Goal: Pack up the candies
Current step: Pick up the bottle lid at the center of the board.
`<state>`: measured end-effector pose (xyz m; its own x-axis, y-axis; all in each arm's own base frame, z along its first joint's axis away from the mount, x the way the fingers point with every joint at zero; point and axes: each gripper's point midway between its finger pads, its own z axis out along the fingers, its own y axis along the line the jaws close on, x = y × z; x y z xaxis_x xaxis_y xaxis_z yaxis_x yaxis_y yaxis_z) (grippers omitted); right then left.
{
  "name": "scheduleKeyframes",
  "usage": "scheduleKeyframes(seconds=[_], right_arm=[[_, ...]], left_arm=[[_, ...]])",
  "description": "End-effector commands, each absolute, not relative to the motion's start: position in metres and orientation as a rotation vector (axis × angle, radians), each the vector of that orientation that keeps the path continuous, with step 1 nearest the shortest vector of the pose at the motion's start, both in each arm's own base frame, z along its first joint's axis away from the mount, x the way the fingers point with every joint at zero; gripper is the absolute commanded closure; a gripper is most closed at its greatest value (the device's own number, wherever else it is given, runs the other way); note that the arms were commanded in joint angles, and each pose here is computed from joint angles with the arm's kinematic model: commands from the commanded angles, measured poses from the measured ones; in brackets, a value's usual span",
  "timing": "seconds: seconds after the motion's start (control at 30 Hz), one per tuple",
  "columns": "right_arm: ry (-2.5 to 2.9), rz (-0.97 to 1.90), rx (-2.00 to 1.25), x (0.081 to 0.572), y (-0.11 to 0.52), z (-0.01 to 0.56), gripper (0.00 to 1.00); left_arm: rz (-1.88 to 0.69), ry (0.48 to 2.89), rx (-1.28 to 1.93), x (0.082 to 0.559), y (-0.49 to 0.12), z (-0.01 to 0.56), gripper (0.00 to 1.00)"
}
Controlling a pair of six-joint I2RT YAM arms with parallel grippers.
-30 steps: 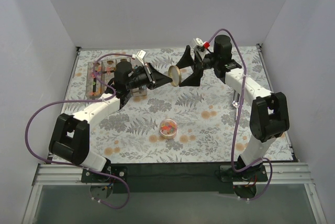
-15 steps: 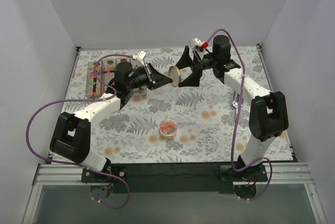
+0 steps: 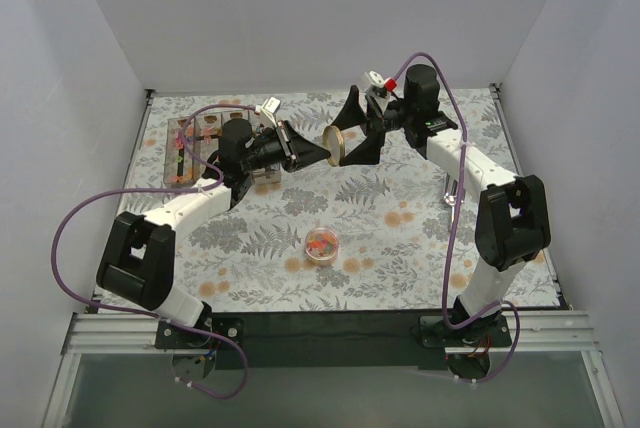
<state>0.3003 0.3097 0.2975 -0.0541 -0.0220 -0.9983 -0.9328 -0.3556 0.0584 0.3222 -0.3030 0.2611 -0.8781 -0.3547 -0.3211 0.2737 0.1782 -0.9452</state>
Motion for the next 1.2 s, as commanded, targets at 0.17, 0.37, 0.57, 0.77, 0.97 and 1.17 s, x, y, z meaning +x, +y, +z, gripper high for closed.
scheduleKeyframes(seconds=[0.17, 0.37, 0.57, 0.77, 0.97, 1.17], right_arm=[[0.96, 1.534, -1.535, 0.2871, 0.3098, 0.3155, 0.02], [0.961, 1.557, -1.545, 0.2855, 0.3108, 0.3135, 0.02], [0.957, 1.569, -1.553, 0.2833, 0.3123, 0.3132, 0.02], [0.97, 1.57, -1.545, 0.2847, 0.3124, 0.3132, 0.05], [1.002, 1.584, -1.531, 0.2872, 0.3135, 0.3118, 0.13], [1.021, 1.6, -1.526, 0.2839, 0.3113, 0.3123, 0.28]], left_arm=[[-1.776, 1.965, -0.035, 0.3186, -0.3038, 0.2649, 1.0], [-1.804, 1.971, -0.026, 0.3161, -0.3054, 0.2636, 1.0], [-1.808, 1.977, -0.024, 0.3156, -0.3057, 0.2626, 1.0], [-1.799, 1.979, -0.034, 0.316, -0.305, 0.2613, 1.0], [-1.791, 1.977, -0.032, 0.315, -0.304, 0.2606, 1.0], [-1.765, 1.987, -0.031, 0.3142, -0.3022, 0.2551, 0.95]])
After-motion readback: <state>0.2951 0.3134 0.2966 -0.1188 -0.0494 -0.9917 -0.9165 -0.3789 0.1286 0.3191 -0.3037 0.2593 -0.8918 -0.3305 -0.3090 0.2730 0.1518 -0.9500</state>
